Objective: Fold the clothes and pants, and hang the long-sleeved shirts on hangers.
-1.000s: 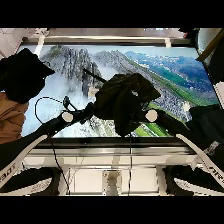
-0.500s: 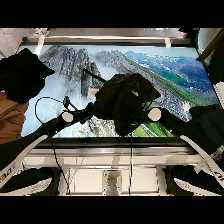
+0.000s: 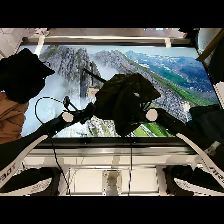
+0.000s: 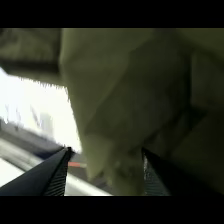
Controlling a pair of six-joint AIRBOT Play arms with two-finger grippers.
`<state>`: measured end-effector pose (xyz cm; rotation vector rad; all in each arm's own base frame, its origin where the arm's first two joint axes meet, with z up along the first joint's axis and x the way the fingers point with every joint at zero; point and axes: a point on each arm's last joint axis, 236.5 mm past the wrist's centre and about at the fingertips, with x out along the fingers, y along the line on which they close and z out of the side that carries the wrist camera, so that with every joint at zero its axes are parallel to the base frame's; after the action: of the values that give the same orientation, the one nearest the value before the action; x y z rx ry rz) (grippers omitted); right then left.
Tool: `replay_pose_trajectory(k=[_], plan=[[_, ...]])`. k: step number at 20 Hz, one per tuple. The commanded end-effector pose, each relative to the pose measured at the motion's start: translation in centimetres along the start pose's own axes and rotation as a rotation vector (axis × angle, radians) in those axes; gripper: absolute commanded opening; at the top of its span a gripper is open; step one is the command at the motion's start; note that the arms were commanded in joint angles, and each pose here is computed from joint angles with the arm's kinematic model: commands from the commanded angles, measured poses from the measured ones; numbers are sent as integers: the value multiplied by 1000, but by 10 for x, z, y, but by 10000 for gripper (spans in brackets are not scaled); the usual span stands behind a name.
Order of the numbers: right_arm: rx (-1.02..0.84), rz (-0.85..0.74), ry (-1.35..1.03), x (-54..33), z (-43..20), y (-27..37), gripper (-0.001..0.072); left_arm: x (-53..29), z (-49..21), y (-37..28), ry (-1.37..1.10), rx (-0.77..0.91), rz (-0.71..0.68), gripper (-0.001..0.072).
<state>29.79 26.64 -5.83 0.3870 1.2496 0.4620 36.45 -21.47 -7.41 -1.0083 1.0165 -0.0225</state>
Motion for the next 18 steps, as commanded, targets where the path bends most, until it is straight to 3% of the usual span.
replay_pose_trajectory(k=[1,3,5,6,10,13,18], plan=[[71,-15,-33,19,10,-11,495,0,0,-1,-1,0,-1,20],[79,-26,-28,26,9,-16,421,0,0,-1,-1,0,-2,19],[78,-19,-75,24,20,-14,32,-1,1,-2,-3,2,-5,19],[60,-12,-91,20,27,-9,4,-3,3,-3,-9,16,-8,19],[-158,-6,-172,-36,64,31,4,-31,45,-13,-114,219,-26,18],[-320,-89,-205,-111,82,41,4,-71,74,-27,-190,322,-48,18],[-293,-263,-298,-230,99,-2,4,-137,65,-32,-185,548,-14,17]])
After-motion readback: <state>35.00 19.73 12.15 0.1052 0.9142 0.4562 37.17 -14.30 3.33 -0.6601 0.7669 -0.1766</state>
